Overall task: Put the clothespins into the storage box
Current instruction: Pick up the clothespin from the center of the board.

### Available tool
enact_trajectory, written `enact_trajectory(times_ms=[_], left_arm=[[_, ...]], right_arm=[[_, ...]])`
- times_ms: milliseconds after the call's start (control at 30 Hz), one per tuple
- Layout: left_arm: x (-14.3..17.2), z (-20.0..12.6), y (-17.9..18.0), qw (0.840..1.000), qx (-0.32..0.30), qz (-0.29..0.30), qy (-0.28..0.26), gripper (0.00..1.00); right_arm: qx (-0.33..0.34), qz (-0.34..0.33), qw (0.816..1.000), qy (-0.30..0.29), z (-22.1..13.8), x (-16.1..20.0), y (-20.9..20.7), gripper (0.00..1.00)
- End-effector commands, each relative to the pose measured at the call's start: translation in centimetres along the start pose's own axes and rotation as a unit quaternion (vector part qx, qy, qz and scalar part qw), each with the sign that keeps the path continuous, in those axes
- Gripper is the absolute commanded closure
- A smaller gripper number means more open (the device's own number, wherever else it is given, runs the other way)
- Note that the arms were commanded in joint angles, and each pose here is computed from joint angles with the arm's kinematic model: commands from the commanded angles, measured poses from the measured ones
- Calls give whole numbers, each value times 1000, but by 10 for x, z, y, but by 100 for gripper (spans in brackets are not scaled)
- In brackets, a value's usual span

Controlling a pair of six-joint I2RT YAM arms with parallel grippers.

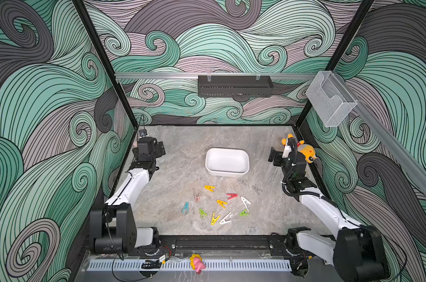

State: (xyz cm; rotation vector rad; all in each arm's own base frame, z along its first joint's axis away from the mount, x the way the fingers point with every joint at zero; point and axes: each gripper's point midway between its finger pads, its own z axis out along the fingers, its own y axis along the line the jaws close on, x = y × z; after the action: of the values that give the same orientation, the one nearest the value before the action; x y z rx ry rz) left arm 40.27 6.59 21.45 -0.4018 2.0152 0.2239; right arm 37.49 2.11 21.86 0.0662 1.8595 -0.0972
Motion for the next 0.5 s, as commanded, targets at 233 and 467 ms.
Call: enact_trajectory(times_ms=[233,467], left_arm=[[70,-61,-37,979,113,-86,147,2],[77,-77,-66,975,171,-87,111,2]], right_arm=[[-100,-34,974,201,-91,60,54,5],[-110,-73,930,344,-112,138,84,5]])
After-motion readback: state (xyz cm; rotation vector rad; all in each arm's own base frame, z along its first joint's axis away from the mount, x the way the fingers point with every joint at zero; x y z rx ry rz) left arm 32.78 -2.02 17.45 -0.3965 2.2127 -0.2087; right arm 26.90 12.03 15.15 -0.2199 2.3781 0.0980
